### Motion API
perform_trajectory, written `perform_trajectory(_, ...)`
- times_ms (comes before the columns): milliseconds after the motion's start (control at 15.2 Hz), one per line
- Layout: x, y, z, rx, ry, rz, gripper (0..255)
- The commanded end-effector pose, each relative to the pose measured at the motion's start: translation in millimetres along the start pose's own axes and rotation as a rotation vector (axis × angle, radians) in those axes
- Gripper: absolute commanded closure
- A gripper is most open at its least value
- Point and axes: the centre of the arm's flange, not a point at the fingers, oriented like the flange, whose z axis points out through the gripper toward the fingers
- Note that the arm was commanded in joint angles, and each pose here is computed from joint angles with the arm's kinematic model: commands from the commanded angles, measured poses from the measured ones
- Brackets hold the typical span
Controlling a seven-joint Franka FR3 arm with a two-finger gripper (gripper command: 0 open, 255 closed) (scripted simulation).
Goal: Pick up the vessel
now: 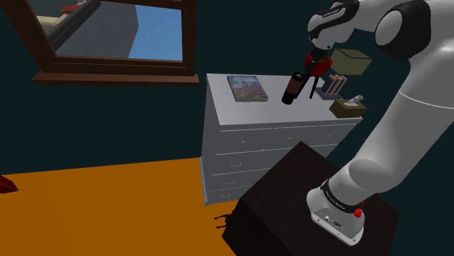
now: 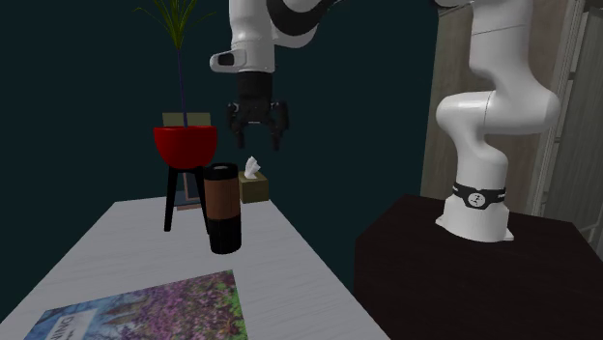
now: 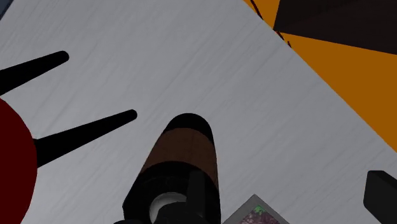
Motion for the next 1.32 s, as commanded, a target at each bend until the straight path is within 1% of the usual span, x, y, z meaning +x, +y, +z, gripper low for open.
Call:
perform_trajectory(0, 9.9, 26.6, 9.1, -0.002, 0.002, -0.014, 0)
perform_trajectory(264, 21.8, 69.4, 24.6, -0.006, 0.004, -0.034, 0)
perform_trajectory(726, 22.0, 69.6, 61.5, -0.006, 0.004, -0.034, 0)
perform_trajectory(858, 22.0, 69.7, 64.6, -0.006, 0.004, -0.034, 0)
perform_trajectory(924, 21.9, 69.4, 64.2, -0.006, 0.004, -0.034, 255)
perform_trajectory(1254, 22.2, 69.8, 64.1, -0.006, 0.004, -0.034, 255)
